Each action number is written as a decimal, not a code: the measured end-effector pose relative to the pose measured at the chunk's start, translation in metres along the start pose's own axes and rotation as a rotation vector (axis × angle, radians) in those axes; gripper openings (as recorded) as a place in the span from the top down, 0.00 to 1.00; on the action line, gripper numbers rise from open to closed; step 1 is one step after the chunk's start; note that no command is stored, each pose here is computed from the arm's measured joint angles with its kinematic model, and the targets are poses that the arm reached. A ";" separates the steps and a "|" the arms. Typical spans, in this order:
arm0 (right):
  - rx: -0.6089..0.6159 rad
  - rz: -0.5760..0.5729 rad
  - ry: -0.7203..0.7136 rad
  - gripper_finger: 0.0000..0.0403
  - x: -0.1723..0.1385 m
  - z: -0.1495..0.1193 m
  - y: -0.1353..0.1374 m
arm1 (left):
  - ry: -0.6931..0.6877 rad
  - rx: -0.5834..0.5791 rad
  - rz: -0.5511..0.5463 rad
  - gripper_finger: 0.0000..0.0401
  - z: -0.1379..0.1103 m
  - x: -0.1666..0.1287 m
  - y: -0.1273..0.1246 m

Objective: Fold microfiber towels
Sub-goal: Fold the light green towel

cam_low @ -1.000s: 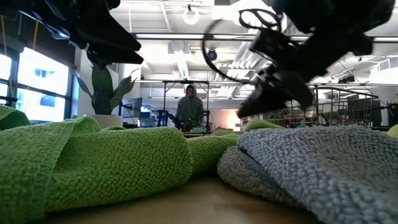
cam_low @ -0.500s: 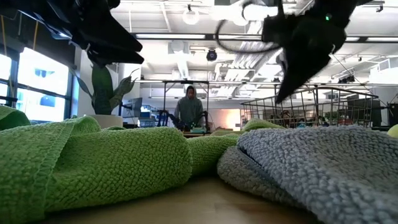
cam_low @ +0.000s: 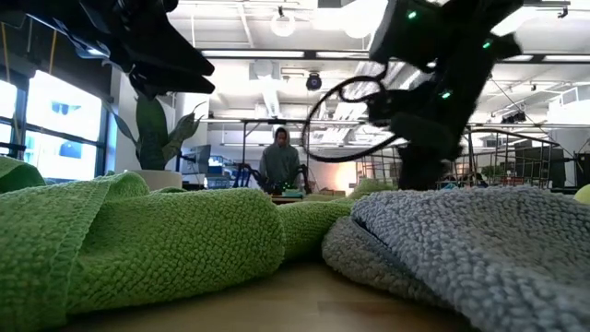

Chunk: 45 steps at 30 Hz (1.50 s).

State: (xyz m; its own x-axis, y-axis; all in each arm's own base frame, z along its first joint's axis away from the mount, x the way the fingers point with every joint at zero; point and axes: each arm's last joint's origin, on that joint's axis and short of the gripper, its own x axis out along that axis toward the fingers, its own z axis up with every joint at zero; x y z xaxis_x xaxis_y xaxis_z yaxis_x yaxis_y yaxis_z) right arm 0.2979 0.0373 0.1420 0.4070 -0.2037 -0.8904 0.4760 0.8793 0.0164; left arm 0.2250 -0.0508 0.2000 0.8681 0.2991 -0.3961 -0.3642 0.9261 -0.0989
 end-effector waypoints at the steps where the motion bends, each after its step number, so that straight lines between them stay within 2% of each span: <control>1: -0.006 0.017 -0.019 0.81 0.003 0.003 0.001 | 0.000 -0.003 -0.001 0.50 0.000 0.000 0.000; 8: -0.106 0.113 -0.264 0.81 0.007 0.033 0.003 | 0.003 0.025 -0.002 0.50 0.000 0.000 0.000; 12: -0.173 0.157 -0.305 0.81 -0.003 0.040 0.002 | 0.016 0.096 0.003 0.50 -0.002 0.000 0.001; 17: -0.294 0.208 -0.181 0.81 -0.016 0.027 0.001 | 0.074 0.219 0.015 0.50 -0.009 0.002 0.002; 20: -0.352 0.173 -0.045 0.81 -0.019 0.012 -0.002 | 0.121 0.342 -0.014 0.50 -0.017 0.008 0.000; 23: -0.388 0.131 0.057 0.81 -0.020 0.000 -0.004 | 0.161 0.466 0.006 0.50 -0.027 0.019 -0.001; 26: -0.444 0.097 0.110 0.81 -0.022 -0.009 -0.002 | 0.180 0.523 0.017 0.50 -0.037 0.033 -0.002; 33: -0.577 0.040 0.167 0.81 -0.026 -0.023 0.003 | 0.111 0.489 0.002 0.50 -0.049 0.060 -0.009; 45: -0.577 0.001 0.143 0.67 -0.020 -0.031 0.001 | 0.082 0.465 -0.052 0.50 -0.081 0.088 -0.016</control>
State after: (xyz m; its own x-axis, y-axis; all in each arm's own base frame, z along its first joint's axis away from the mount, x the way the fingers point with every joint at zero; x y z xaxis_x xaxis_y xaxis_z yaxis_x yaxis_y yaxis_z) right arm 0.2664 0.0558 0.1461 0.2789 -0.1778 -0.9437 -0.0412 0.9796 -0.1967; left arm 0.2799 -0.0575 0.0929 0.8451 0.2477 -0.4737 -0.1149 0.9497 0.2915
